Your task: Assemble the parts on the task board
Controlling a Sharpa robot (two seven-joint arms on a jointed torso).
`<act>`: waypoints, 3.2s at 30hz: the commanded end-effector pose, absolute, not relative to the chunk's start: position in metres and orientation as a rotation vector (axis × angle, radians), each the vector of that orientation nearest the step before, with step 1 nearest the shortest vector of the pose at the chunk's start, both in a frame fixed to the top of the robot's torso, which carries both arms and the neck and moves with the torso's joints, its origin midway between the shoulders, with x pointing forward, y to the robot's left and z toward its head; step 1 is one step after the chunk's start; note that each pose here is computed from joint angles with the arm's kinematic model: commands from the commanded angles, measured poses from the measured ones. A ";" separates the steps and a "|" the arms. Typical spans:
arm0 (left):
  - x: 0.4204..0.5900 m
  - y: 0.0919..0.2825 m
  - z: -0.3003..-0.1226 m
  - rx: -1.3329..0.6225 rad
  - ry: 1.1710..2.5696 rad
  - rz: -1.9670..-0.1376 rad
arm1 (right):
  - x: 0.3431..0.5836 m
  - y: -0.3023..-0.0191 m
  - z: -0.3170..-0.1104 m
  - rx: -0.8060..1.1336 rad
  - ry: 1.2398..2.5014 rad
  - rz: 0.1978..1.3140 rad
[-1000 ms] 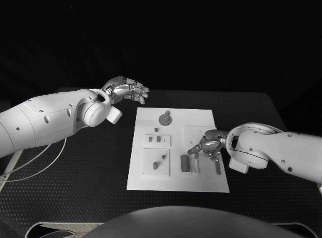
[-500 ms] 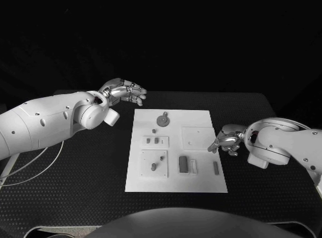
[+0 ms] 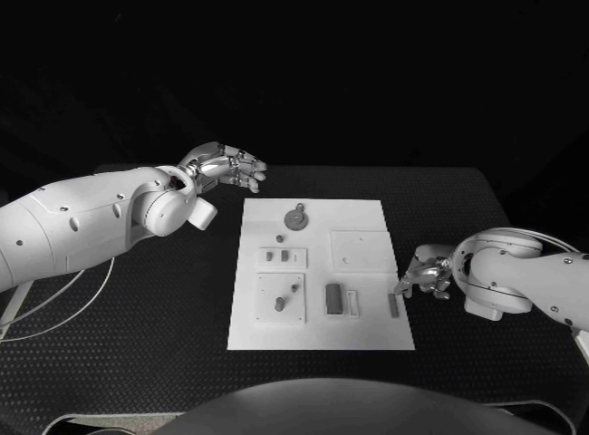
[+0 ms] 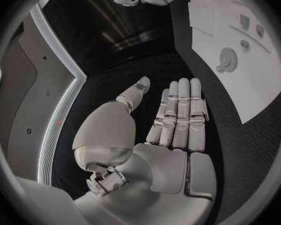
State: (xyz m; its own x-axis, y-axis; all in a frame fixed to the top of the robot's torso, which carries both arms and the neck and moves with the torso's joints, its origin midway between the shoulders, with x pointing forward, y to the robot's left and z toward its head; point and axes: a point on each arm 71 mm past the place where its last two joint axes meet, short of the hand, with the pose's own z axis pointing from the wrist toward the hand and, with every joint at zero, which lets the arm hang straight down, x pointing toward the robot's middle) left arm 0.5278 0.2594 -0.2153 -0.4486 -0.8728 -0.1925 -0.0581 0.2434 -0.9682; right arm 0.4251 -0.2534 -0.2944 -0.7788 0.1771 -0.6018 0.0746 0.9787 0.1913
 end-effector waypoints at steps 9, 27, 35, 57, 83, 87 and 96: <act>0.528 0.258 -0.213 -0.863 1.718 -1.314 | 0.416 -0.248 -0.316 0.116 2.516 0.159; 0.528 0.258 -0.213 -0.864 1.719 -1.313 | 0.411 -0.231 -0.334 0.057 2.540 0.152; 0.528 0.259 -0.213 -0.865 1.718 -1.311 | 0.412 -0.229 -0.344 -0.042 2.509 0.092; 0.528 0.260 -0.213 -0.868 1.717 -1.306 | 0.402 -0.212 -0.351 -0.119 2.478 0.121; 0.528 0.259 -0.213 -0.867 1.718 -1.308 | 0.407 -0.214 -0.319 0.326 2.436 0.404; 0.529 0.258 -0.213 -0.866 1.719 -1.309 | 0.409 -0.210 -0.314 0.342 2.416 0.427; 0.529 0.258 -0.213 -0.866 1.720 -1.310 | 0.408 -0.196 -0.315 0.380 2.460 0.480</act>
State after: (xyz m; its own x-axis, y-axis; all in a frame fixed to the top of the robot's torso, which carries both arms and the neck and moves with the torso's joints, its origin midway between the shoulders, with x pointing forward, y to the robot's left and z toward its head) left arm 0.5282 0.2608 -0.2155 -0.4456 -0.8743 -0.1923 -0.0619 0.2444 -0.9677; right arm 0.4094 -0.1984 -0.3142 -0.7710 0.3363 -0.5407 0.1261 0.9130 0.3881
